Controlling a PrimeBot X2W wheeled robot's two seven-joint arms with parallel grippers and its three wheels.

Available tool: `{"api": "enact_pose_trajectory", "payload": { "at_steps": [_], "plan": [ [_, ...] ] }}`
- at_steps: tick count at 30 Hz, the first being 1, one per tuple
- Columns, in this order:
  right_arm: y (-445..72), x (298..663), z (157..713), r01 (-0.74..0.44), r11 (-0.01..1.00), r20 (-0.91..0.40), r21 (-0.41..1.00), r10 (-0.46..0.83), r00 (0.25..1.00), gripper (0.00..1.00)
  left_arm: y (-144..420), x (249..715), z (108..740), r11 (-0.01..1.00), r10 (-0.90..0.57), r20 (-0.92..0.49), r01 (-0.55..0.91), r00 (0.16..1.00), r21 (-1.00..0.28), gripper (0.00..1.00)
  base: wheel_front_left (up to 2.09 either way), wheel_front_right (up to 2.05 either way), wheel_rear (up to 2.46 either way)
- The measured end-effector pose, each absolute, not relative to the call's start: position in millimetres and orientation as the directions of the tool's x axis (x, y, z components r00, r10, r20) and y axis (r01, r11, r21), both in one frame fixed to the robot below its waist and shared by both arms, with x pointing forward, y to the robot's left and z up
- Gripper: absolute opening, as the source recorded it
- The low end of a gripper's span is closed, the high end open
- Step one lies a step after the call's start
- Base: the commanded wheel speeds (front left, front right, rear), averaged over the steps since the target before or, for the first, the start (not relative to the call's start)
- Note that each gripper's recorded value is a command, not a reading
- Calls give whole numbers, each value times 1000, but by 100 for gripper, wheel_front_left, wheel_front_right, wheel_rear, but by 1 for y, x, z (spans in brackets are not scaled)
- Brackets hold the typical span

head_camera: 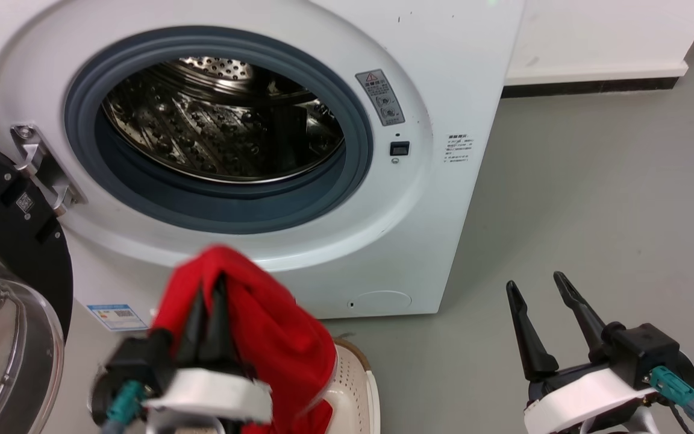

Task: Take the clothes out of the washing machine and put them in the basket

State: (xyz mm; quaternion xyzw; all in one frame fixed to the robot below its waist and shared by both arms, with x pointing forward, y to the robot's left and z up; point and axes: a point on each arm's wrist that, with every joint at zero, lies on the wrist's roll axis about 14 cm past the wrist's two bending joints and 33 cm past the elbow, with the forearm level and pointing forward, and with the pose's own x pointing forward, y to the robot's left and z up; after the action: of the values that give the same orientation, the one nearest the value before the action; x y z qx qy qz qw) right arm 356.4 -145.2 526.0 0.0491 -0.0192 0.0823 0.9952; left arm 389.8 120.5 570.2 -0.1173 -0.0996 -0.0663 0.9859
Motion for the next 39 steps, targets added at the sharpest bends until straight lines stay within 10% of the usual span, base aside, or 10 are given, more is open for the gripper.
{"api": "enact_pose_trajectory", "payload": {
  "at_steps": [10, 39],
  "plan": [
    [-139, 384, 513, -182, 978, 23, 100, 181, 983, 100, 100, 354, 412, 952, -157, -274, 72, 949, -298, 0, 0, 0, 0],
    [-155, 453, 377, -121, 983, -220, 139, 150, 964, 100, 76, 387, 152, 973, -214, -836, 39, 505, -226, 0, 0, 0, 0]
  ]
}}
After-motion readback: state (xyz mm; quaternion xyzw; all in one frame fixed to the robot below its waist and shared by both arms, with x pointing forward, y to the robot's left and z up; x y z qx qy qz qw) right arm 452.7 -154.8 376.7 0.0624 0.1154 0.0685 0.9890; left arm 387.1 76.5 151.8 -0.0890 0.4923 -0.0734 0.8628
